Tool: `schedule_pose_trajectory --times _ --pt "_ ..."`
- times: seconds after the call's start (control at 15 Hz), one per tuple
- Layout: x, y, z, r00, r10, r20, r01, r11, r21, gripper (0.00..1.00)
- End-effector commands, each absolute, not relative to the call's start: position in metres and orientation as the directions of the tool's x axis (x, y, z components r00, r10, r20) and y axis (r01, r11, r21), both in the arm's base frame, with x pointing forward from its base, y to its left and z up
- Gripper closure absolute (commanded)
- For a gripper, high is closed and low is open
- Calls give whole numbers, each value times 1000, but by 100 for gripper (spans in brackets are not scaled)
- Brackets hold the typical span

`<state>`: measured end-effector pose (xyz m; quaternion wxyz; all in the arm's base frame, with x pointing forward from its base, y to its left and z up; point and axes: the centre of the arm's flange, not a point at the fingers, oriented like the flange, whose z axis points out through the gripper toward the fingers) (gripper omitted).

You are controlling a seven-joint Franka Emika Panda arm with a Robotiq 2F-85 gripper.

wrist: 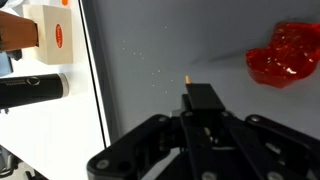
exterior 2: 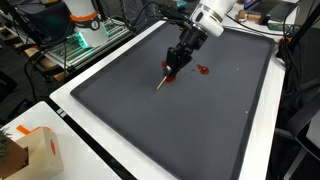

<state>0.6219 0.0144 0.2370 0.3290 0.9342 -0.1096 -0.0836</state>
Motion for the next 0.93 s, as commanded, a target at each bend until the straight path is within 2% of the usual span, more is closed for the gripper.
schedule_pose_trajectory --times 0.0,0.87 --pt "627 17 229 962 -259 -87 -136 -730 669 97" --pt "632 17 231 966 -207 -157 -69 -789 611 97"
